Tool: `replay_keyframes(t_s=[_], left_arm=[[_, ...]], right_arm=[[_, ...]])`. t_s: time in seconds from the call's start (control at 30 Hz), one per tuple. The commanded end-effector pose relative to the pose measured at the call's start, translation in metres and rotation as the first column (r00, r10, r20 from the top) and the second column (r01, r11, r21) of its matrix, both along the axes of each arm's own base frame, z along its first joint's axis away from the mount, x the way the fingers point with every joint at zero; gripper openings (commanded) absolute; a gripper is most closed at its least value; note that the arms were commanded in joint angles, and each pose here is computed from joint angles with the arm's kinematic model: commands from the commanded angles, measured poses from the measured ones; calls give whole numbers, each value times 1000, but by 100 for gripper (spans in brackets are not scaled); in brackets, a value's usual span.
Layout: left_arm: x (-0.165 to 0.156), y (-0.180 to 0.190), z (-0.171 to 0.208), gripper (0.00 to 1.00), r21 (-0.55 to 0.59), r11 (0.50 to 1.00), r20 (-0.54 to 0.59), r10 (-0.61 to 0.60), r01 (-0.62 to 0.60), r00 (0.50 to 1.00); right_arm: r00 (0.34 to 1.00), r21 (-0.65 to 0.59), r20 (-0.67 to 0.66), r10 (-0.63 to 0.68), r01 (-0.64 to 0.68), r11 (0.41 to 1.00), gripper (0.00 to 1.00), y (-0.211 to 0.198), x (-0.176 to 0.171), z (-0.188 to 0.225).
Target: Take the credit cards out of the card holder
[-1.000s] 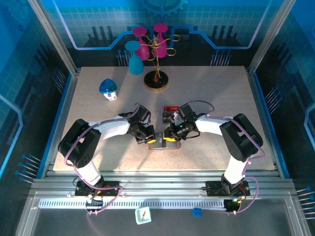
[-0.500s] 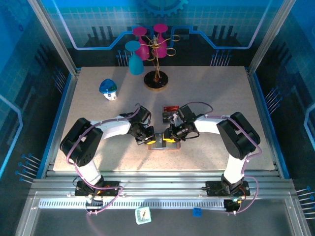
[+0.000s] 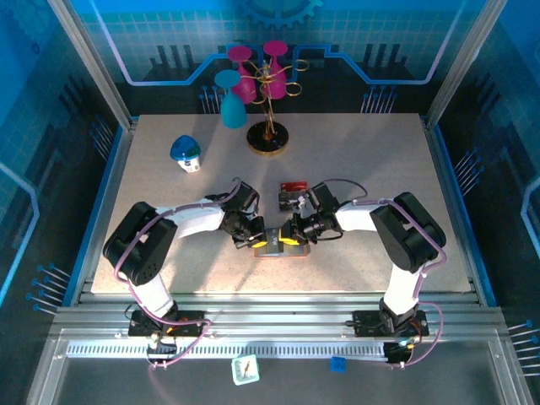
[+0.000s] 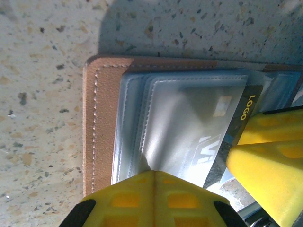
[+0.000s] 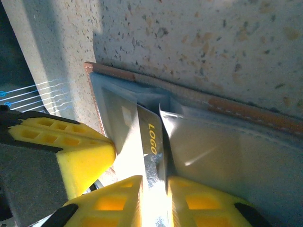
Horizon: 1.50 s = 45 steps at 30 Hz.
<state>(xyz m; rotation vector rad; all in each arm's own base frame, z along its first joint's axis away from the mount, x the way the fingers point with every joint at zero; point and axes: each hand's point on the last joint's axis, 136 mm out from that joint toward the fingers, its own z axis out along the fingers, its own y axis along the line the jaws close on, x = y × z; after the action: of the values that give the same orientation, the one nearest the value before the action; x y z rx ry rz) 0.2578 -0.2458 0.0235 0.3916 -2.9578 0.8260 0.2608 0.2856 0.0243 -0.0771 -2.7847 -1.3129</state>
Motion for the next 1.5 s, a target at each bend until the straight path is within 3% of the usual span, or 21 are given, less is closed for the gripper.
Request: replay_keyframes(t_s=[0.0,0.6,1.23,1.47], left_arm=[[-14,9,-18,6,54,998,-56,-21,24,998],[-14,10,-17,6,61,998,-57,-20,24,998],[-13,9,-15,7,61,998,-50,-21,24,999],[-12,9,-14,7,58,998,-44,-25,27,999]], right_arm=[[999,5,-32,-11,11,1000,18,-5,-7,-1],[1000,-10,-12,-29,29,1000,11,-16,-6,1],[999,-212,27,27,-21,977,10,-60,-8,8],[998,-207,51,30,-19,978,10,-57,1,17]])
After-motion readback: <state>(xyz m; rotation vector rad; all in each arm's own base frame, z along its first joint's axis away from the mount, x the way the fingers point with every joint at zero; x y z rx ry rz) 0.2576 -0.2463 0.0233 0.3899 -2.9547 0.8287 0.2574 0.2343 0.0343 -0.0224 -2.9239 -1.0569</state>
